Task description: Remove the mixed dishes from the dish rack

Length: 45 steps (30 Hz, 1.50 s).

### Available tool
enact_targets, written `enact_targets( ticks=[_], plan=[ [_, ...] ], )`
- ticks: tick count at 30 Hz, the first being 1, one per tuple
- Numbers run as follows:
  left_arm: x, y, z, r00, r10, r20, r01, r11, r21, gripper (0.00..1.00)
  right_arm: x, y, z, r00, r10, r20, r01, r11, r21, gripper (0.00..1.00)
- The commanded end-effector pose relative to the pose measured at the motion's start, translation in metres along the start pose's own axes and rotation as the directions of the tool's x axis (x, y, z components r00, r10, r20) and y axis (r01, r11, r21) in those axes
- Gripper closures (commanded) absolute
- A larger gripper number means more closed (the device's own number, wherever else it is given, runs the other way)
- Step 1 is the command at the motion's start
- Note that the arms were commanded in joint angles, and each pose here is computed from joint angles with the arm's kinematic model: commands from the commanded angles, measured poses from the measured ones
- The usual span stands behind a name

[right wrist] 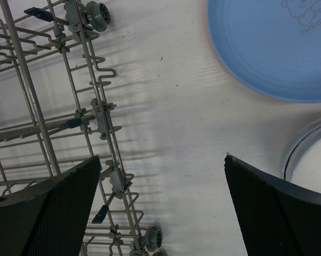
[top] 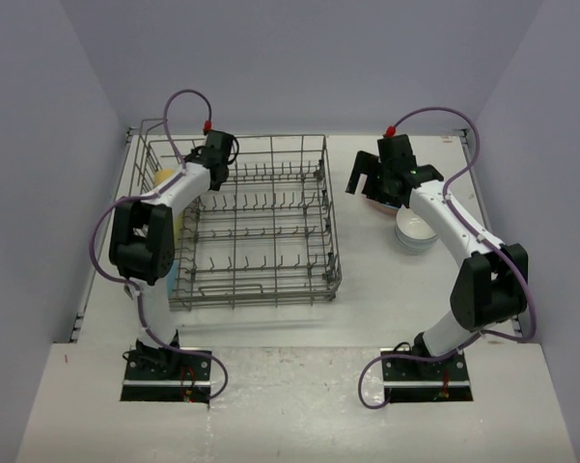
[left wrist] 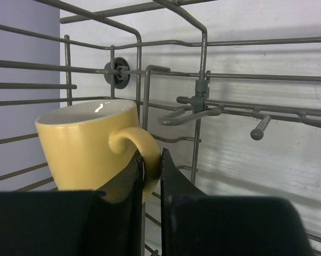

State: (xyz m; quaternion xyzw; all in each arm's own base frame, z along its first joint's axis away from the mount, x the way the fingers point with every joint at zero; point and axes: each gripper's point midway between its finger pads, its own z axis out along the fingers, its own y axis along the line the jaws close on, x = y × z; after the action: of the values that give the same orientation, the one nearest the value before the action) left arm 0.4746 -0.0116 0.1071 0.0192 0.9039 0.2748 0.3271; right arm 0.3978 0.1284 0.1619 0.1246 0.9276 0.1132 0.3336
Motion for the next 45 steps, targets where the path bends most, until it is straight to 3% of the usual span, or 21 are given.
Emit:
enact_targets(
  ticks=[1, 2, 8, 18, 26, 32, 35, 36, 39, 41, 42, 45],
  plan=[
    [-0.012, 0.018, 0.002, 0.997, -0.063, 0.037, 0.066, 0.994, -0.09, 0.95, -0.01, 0.003, -0.009, 0.999, 0.012, 0.042, -0.012, 1.0, 0.002, 0.01],
    [-0.016, 0.02, 0.0, 0.995, -0.083, 0.048, 0.087, 0.992, -0.091, 1.0, -0.01, 0.003, -0.01, 0.999, 0.012, 0.043, -0.012, 1.0, 0.0, 0.01],
    [-0.04, 0.058, -0.033, 0.967, -0.188, 0.175, 0.215, 0.965, -0.152, 1.0, -0.009, 0.002, -0.013, 0.999, 0.008, 0.052, -0.008, 1.0, -0.006, 0.01],
    [-0.064, 0.089, -0.097, 0.84, -0.354, 0.412, 0.373, 0.927, 0.037, 1.0, -0.01, 0.0, -0.01, 0.998, -0.008, 0.055, 0.008, 1.0, 0.006, 0.01],
    [-0.075, 0.1, -0.116, 0.793, -0.387, 0.47, 0.399, 0.914, 0.08, 1.0, -0.014, 0.001, -0.007, 0.998, -0.028, 0.052, 0.027, 1.0, 0.014, 0.01],
    [-0.088, 0.073, -0.136, 0.789, -0.375, 0.487, 0.271, 0.923, 0.272, 1.0, -0.022, 0.009, -0.018, 0.996, -0.057, 0.069, 0.059, 0.998, -0.023, 0.01],
    [-0.095, 0.046, -0.163, 0.769, -0.386, 0.509, 0.141, 0.88, 0.454, 1.0, -0.031, 0.014, -0.031, 0.993, -0.064, 0.097, 0.069, 0.997, -0.046, 0.01],
    [-0.098, 0.033, -0.182, 0.756, -0.392, 0.524, 0.059, 0.838, 0.542, 1.0, -0.037, 0.017, -0.04, 0.991, -0.065, 0.12, 0.073, 0.996, -0.057, 0.01],
    [-0.097, 0.02, -0.209, 0.736, -0.401, 0.545, -0.047, 0.773, 0.632, 1.0, -0.047, 0.024, -0.058, 0.984, -0.085, 0.155, 0.1, 0.991, -0.092, 0.01],
    [-0.093, -0.001, -0.234, 0.721, -0.406, 0.561, -0.174, 0.677, 0.715, 1.0, -0.049, 0.033, -0.068, 0.98, -0.109, 0.167, 0.133, 0.982, -0.136, 0.01],
    [-0.091, -0.013, -0.255, 0.704, -0.417, 0.575, -0.27, 0.591, 0.76, 1.0, -0.052, 0.04, -0.077, 0.976, -0.12, 0.179, 0.151, 0.973, -0.174, 0.01],
    [-0.081, -0.039, -0.294, 0.684, -0.427, 0.591, -0.417, 0.437, 0.797, 1.0, -0.051, 0.067, -0.095, 0.968, -0.175, 0.178, 0.225, 0.921, -0.318, 0.01]
  ],
)
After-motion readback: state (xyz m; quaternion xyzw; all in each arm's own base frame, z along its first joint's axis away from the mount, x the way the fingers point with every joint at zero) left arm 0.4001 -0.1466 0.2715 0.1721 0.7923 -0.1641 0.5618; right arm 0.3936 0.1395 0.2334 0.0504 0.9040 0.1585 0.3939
